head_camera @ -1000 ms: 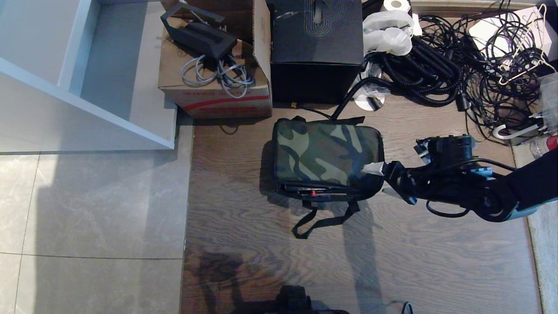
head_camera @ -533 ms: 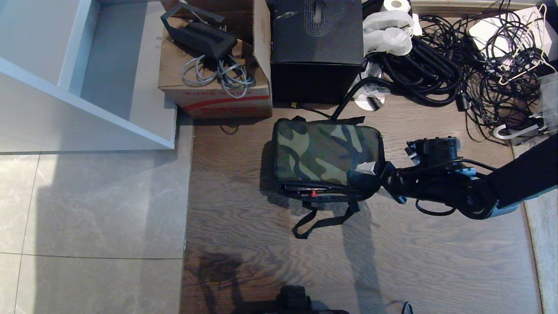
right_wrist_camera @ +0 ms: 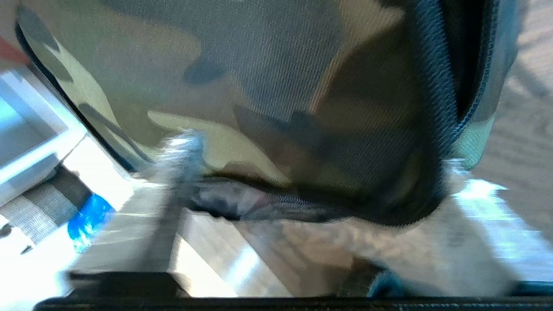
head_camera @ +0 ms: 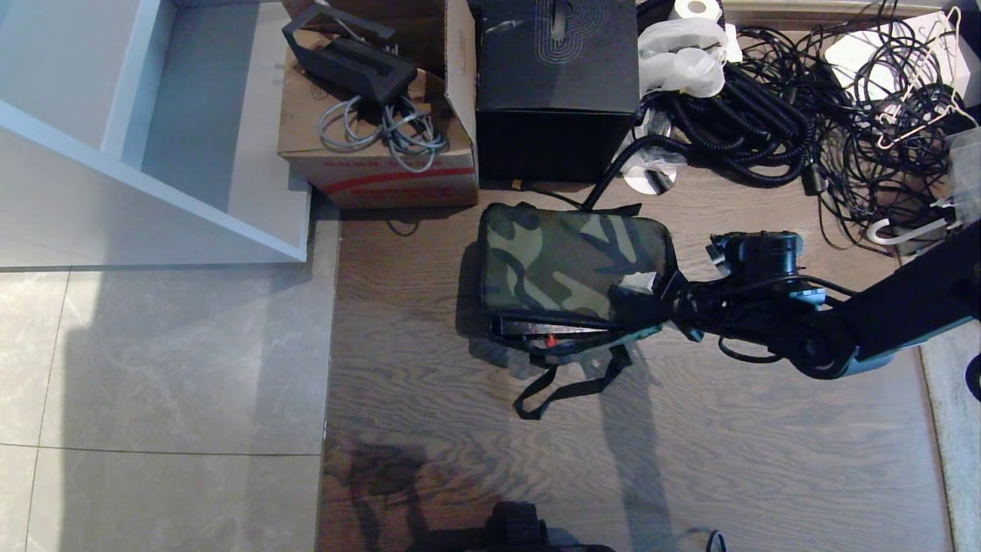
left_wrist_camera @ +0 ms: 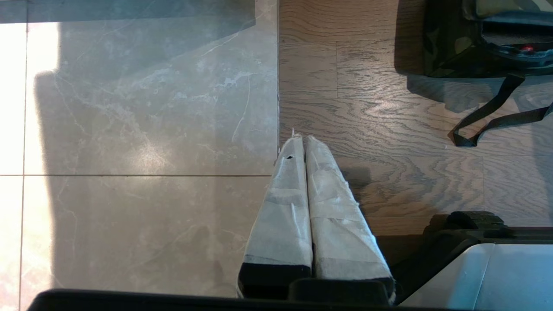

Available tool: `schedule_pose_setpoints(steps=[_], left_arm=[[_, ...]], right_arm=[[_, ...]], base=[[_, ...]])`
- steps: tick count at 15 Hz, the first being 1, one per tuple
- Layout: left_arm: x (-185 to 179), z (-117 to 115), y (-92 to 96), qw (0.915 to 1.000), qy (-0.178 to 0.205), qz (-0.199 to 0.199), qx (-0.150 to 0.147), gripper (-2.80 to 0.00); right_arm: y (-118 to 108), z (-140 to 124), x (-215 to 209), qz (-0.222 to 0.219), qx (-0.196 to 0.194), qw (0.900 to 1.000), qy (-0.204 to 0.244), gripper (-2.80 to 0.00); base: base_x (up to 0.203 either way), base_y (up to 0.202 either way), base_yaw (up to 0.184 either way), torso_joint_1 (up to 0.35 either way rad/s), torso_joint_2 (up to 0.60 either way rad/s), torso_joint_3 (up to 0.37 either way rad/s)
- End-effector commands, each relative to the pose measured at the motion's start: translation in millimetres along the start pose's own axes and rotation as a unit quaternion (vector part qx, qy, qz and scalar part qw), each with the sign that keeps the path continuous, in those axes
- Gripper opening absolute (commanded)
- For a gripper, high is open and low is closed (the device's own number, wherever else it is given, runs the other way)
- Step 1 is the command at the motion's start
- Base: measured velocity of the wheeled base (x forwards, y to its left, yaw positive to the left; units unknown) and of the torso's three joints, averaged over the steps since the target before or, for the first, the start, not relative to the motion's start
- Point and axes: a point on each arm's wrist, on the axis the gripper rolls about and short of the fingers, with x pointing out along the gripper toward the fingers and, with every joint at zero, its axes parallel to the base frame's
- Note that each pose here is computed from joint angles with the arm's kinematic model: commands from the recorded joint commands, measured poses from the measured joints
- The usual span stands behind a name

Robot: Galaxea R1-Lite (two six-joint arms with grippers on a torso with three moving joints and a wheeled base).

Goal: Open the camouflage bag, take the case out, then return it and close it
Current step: Open the top of the storage box

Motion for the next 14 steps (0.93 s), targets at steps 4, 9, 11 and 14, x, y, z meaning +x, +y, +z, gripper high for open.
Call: schedule_pose_setpoints(steps=[4, 9, 11, 14], left_arm=[[0, 0, 0.0, 1.0, 0.0, 0.0, 0.0, -2.8], [0, 0, 0.0, 1.0, 0.0, 0.0, 0.0, -2.8], [0, 0, 0.0, 1.0, 0.0, 0.0, 0.0, -2.8], [0, 0, 0.0, 1.0, 0.0, 0.0, 0.0, -2.8]], right_arm=[[20, 14, -17, 0.025, -0.013, 0.999, -0.028, -2.8], [37, 29, -25, 0.047, -0.023, 0.997, -0.057, -2.8], [48, 40, -27, 0.053, -0.03, 0.994, -0.086, -2.8], [66, 62, -25, 0.072, -0.041, 0.987, -0.136, -2.8]], base=[[0.0, 0.0, 0.0, 0.0, 0.0, 0.0], [0.0, 0.0, 0.0, 0.0, 0.0, 0.0], [0.0, 0.0, 0.0, 0.0, 0.0, 0.0], [0.0, 0.0, 0.0, 0.0, 0.0, 0.0]])
